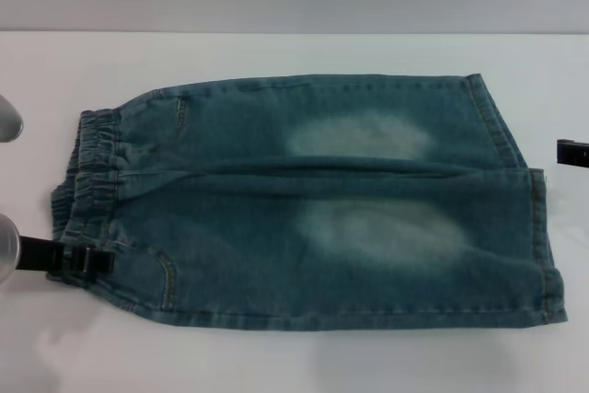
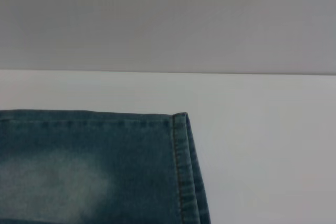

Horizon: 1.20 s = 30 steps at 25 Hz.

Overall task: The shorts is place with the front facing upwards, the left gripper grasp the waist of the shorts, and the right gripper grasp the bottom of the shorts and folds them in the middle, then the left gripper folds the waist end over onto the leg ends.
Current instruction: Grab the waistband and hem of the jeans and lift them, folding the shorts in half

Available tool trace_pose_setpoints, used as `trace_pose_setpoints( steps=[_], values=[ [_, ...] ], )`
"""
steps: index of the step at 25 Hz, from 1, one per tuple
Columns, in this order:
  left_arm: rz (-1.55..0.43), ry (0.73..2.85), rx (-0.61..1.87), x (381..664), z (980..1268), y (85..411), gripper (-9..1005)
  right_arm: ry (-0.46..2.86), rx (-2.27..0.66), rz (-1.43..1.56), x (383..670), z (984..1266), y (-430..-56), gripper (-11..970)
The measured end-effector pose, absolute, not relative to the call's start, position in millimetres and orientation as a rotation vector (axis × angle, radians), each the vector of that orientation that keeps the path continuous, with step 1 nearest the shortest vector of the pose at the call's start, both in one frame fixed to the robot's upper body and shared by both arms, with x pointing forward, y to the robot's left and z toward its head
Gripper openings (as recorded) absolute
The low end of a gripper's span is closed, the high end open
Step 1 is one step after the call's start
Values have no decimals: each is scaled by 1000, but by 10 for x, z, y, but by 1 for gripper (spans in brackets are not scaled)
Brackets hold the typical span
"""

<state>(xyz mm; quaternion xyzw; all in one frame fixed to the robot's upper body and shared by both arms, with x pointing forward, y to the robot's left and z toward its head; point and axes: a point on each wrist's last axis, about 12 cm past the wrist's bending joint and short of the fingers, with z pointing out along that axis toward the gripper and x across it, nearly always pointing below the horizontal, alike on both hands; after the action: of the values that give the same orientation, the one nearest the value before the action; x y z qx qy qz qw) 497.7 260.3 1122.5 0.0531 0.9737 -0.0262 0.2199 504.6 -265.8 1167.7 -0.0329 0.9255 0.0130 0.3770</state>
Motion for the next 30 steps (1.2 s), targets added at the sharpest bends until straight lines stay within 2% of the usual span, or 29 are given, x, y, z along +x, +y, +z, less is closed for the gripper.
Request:
trace_pose_setpoints(
  steps=[5,15,18,30],
  values=[
    [-69,2688,177,4976,11265,2587,697,2374,-76,25,5024,11707,-2685,809],
    [-69,2681,200,5022,11281,2553,505,2444,-61,13,4938,11655,-2716,801],
    [-65,2672,240,5052,11300,2526,195,2467,-70,19,4914,11632,-2689,799],
    [-61,2676,263,5051,11304,2540,129,2598,-109,68,4788,11461,-2460,790]
  ],
)
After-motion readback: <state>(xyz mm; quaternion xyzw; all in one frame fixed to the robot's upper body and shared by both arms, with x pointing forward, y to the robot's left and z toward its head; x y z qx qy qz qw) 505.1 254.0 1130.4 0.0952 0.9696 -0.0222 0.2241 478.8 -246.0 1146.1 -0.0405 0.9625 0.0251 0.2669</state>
